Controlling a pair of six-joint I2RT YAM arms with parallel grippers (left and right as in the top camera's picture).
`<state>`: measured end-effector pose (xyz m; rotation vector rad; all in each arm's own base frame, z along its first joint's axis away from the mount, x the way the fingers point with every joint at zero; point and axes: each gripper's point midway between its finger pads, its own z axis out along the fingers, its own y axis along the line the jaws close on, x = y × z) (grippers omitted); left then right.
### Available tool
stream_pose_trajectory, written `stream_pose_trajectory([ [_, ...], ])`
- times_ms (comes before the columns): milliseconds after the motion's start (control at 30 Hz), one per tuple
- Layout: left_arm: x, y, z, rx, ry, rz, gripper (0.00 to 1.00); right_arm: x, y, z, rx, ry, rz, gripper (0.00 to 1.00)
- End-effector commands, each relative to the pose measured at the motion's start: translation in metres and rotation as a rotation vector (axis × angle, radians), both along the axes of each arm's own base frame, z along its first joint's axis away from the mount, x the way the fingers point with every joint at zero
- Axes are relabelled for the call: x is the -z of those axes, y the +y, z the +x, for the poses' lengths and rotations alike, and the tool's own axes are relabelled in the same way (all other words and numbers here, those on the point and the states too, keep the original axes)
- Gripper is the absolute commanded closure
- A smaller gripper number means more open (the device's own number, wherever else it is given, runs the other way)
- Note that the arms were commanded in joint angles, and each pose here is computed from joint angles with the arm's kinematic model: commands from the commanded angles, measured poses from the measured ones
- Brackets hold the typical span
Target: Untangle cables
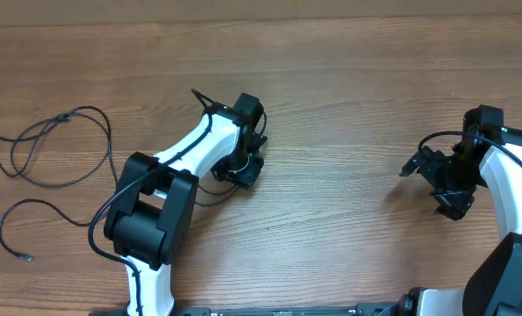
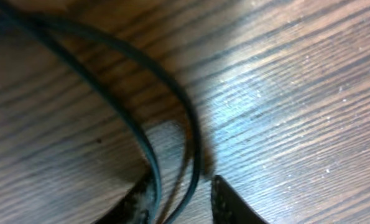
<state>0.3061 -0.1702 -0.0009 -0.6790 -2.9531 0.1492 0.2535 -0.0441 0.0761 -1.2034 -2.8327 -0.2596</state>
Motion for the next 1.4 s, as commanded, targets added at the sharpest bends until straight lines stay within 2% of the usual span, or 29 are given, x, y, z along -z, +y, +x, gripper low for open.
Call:
stream_pose_trajectory([
  [0, 0.019, 0.001, -0.018, 0.018, 0.084, 0.020, 0.79, 0.002, 0.001, -0.001, -0.005, 0.003, 0.007, 0.00],
  [233, 0.015, 0.018, -0.013, -0.039, 0.064, 0.126, 0.95, 0.002, 0.001, -0.001, -0.005, 0.004, 0.007, 0.00],
  [500, -0.019, 0.005, 0.015, -0.068, -0.012, 0.090, 0.96, 0.002, 0.001, -0.002, -0.005, 0.007, 0.008, 0.00],
  [767, -0.096, 0.013, 0.059, -0.155, -0.218, -0.001, 0.96, 0.002, 0.001, -0.002, -0.005, 0.006, 0.008, 0.00],
  [900, -0.144, 0.048, 0.077, -0.247, -0.352, -0.015, 0.96, 0.002, 0.001, -0.001, -0.005, 0.003, 0.007, 0.00],
  [1100, -0.204, 0.123, 0.086, -0.428, -0.519, -0.001, 0.96, 0.002, 0.001, -0.001, -0.005, 0.001, 0.006, 0.00],
  [1367, -0.263, 0.252, 0.076, -0.727, -0.735, 0.173, 0.96, 0.002, 0.000, 0.000, -0.005, -0.001, 0.006, 0.00],
])
